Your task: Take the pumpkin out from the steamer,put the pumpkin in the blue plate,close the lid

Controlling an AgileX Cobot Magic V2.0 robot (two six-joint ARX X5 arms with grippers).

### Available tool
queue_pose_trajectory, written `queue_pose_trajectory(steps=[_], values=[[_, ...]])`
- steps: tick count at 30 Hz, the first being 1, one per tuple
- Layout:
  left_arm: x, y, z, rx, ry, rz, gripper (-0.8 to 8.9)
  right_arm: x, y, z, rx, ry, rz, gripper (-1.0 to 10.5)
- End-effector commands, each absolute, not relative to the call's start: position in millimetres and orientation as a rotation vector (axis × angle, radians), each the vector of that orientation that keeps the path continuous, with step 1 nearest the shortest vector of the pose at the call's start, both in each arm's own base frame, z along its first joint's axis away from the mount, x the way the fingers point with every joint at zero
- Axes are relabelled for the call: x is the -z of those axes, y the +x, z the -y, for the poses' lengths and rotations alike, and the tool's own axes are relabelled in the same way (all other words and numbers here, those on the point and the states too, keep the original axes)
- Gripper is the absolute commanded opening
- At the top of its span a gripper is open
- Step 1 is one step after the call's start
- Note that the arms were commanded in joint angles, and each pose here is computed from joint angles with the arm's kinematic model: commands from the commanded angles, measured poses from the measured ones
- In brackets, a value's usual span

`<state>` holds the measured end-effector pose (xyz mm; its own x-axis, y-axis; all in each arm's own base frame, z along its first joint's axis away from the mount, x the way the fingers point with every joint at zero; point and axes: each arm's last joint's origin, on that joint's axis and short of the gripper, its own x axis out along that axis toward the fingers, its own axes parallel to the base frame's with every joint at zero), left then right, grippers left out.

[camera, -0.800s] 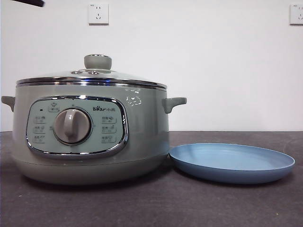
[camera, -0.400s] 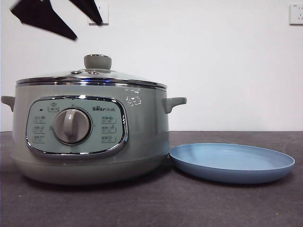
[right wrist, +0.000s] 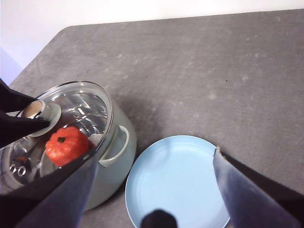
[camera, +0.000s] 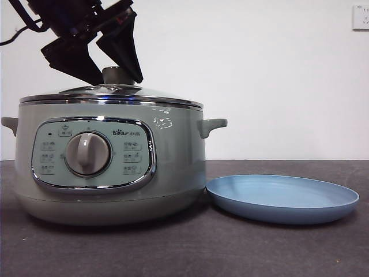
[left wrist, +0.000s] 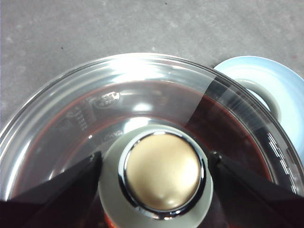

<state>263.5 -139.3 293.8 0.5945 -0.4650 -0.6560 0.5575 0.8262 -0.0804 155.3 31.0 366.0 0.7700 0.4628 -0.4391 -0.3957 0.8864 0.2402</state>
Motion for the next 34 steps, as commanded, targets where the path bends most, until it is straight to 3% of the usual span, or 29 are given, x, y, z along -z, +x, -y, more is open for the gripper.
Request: queue_pose_trajectory(steps=[1,3,7,8,16,23,34], values=[[-289.7,262.9,144.5,0.626,0.152,-0.731,3.71,-366.4,155.5,-31.3,-0.467,0.142,-0.511,4.1],[-290.3,262.8,145.9,0.63,0.153,-0.723,3.33,-366.4,155.5,-31.2,-0.467,0.142,-0.511,4.1],[-290.6,262.9,146.0,0.631,0.152,-0.719,0.07,-366.4,155.5,-31.3,-0.467,0.142,-0.511,4.1],[-290.7,262.9,146.0,0.63,0.152,-0.719,-0.18,-366.4,155.5,-31.2,-0.467,0.142,-0.511,4.1],[-297.2,261.5,144.8,0.624,0.15,-0.691,-0.08,-366.0,156.4,-31.4,-0.467,0.143,-0.514,4.1],[-336.5,240.5,132.1,0.585,0.141,-0.558,-0.08,-364.4,159.9,-33.1,-0.481,0.145,-0.524,4.1],[-402.0,165.5,84.0,0.354,0.133,-0.272,-0.08,-353.4,185.5,-82.3,-0.768,0.098,-0.567,4.1]])
